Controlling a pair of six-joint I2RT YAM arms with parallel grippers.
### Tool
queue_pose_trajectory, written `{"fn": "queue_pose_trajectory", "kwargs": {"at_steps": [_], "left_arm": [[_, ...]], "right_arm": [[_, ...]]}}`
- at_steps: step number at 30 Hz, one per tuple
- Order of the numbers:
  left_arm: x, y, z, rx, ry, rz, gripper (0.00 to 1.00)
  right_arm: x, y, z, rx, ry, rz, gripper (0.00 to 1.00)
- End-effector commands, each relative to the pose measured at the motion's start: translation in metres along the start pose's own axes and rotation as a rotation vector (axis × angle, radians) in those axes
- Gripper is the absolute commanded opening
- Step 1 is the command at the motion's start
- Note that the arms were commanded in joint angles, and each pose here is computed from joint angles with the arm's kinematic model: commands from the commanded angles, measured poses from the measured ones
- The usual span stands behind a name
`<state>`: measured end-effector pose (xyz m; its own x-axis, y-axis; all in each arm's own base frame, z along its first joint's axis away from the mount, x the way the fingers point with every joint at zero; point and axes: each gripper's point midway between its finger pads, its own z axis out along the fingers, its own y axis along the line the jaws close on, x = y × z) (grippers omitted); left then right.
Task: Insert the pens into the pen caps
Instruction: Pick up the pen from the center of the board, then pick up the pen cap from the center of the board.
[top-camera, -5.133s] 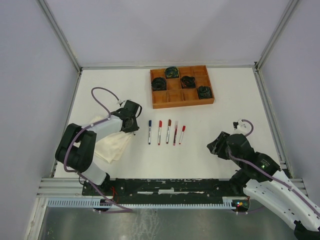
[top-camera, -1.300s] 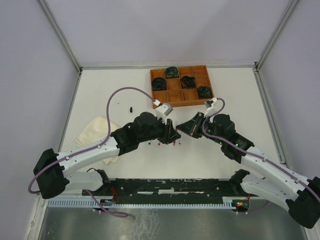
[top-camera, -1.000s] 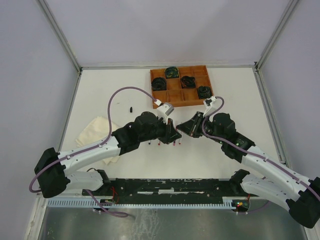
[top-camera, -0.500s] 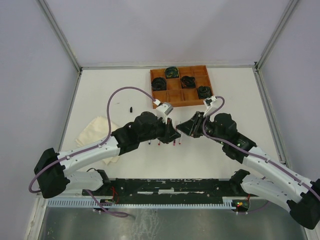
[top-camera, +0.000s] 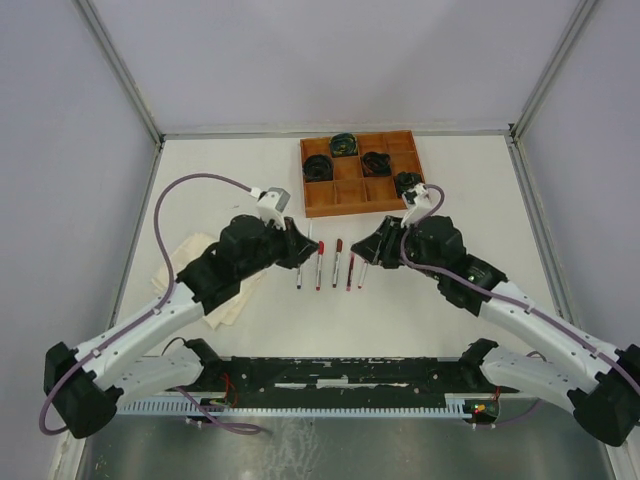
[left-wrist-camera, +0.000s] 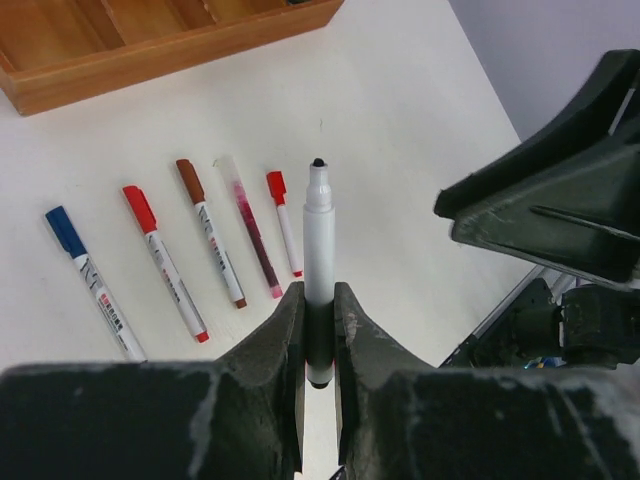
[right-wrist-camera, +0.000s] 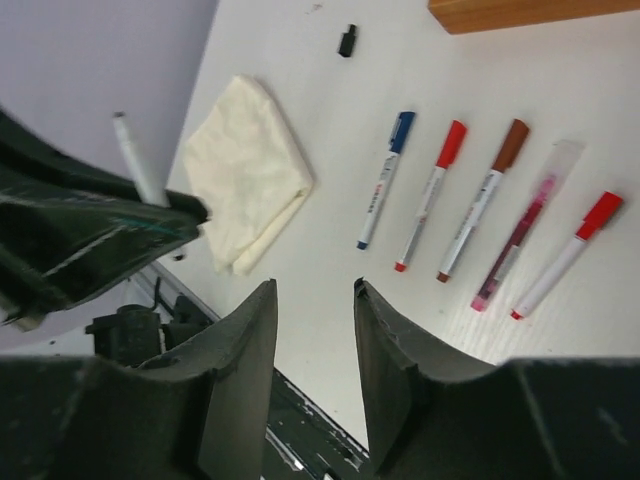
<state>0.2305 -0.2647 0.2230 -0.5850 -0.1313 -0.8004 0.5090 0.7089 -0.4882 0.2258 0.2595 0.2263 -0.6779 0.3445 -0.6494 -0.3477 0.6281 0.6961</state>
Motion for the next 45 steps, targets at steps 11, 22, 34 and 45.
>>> {"fn": "queue_pose_trajectory", "kwargs": {"at_steps": [11, 22, 34, 45], "left_arm": [[-0.025, 0.019, -0.066, -0.13, -0.121, 0.042, 0.03], [-0.029, 0.037, -0.105, -0.209, -0.199, 0.063, 0.03], [-0.025, 0.046, -0.114, -0.246, -0.213, 0.075, 0.03], [-0.024, 0.045, -0.116, -0.238, -0.215, 0.073, 0.03]], "right_arm": [[0.001, -0.022, 0.067, 0.245, 0.13, -0.136, 0.49], [0.028, -0.003, 0.173, 0.265, 0.234, -0.16, 0.53], [0.036, -0.001, 0.278, 0.317, 0.277, -0.202, 0.56], [0.041, -0.006, 0.336, 0.331, 0.247, -0.232, 0.56]]}}
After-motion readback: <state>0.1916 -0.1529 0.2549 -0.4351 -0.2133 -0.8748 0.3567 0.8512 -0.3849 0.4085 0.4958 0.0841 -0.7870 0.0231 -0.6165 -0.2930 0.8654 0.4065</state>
